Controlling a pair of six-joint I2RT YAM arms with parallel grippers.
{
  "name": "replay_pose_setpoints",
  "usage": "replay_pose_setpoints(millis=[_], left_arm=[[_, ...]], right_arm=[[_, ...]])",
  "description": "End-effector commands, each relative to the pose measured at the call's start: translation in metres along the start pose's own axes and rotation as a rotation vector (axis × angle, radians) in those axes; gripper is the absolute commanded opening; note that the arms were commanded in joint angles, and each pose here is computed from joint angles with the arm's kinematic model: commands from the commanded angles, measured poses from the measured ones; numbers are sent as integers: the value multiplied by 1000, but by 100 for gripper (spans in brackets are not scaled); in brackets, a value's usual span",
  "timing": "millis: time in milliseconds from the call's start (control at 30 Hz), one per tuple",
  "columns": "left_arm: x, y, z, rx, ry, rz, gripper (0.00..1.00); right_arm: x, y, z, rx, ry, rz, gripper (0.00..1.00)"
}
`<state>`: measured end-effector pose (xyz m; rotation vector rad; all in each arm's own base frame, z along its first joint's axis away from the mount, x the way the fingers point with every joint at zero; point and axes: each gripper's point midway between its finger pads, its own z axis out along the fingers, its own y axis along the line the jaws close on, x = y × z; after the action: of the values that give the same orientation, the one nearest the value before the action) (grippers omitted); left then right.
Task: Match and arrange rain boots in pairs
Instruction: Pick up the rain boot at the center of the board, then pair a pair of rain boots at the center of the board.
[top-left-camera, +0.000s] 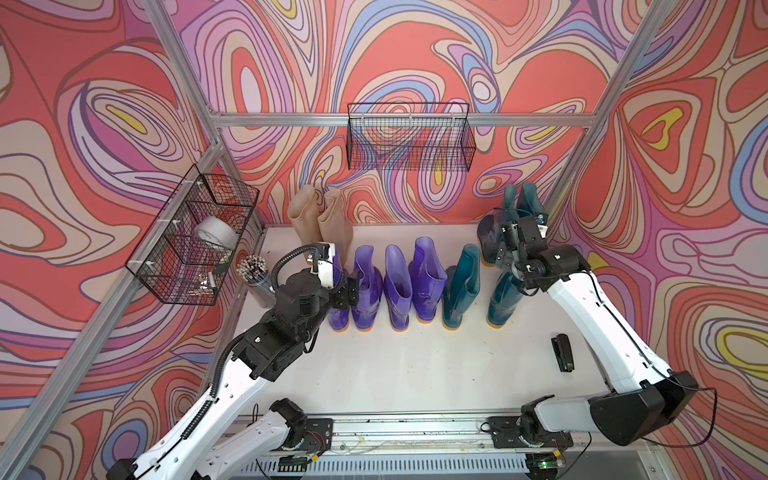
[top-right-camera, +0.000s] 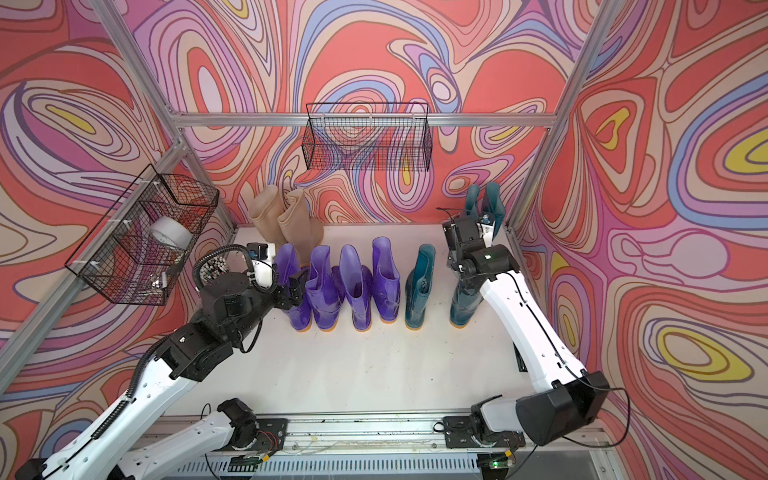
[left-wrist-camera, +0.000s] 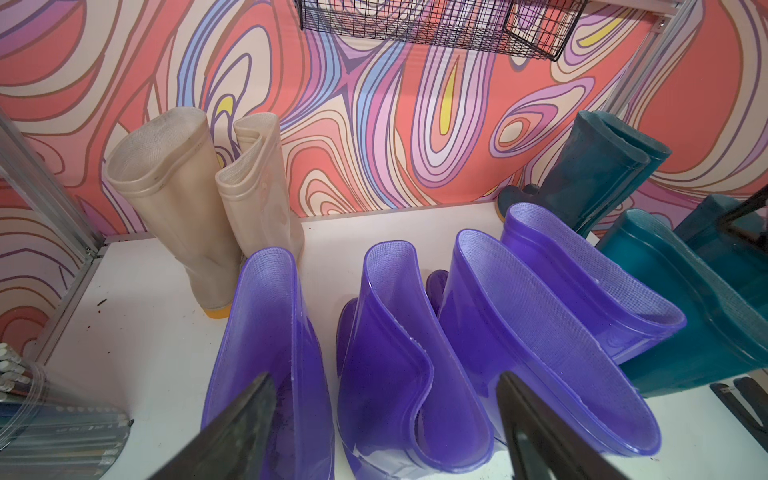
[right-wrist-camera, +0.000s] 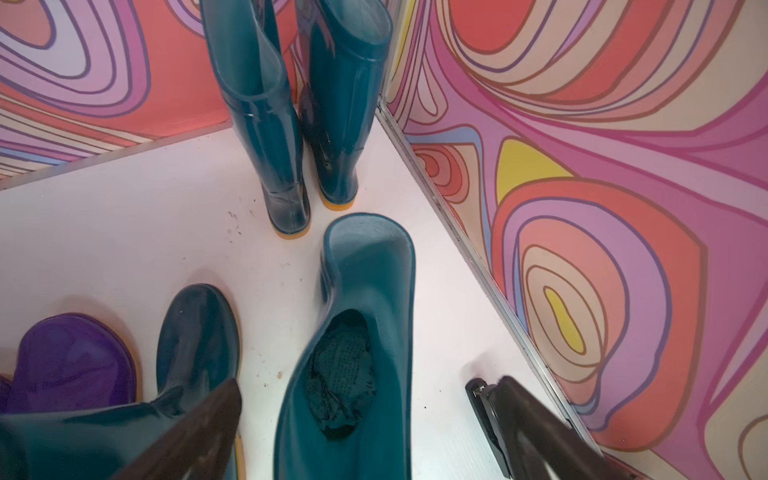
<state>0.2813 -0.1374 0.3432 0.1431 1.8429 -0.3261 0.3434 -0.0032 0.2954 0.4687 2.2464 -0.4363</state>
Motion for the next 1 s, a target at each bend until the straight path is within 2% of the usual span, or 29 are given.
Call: replay_pose_setpoints(millis=[0, 100, 200, 267, 300, 400, 433, 600, 767, 967], left_arm=[[-4, -1, -1, 12, -23, -16, 85], [-4, -1, -2, 15, -25, -17, 85], [-4, 0, -1, 10, -25, -15, 85], [-3, 0, 0, 7, -22, -13, 85], [-3, 1, 0, 5, -23, -13, 85], [-3, 0, 0, 7, -22, -12, 85], [-3, 0, 0, 6, -21, -11, 85], [-4, 2, -1, -4, -24, -8, 85], [-5, 2, -1, -1, -28, -9, 85], [-4, 2, -1, -3, -26, -9, 85]], right_arm=[[8, -5, 6, 28, 6, 4, 97], [25, -7, 22, 1, 68, 38, 94], [33, 1, 30, -124, 103, 113, 77], [28, 10, 25, -216, 90, 125, 52], [23, 14, 22, -250, 73, 119, 34], [12, 32, 10, -367, 46, 83, 3], [10, 36, 6, -400, 48, 85, 0], [4, 66, -24, -622, 89, 98, 0], [12, 94, -27, -760, 132, 88, 0], [21, 156, -38, -927, 133, -50, 0]])
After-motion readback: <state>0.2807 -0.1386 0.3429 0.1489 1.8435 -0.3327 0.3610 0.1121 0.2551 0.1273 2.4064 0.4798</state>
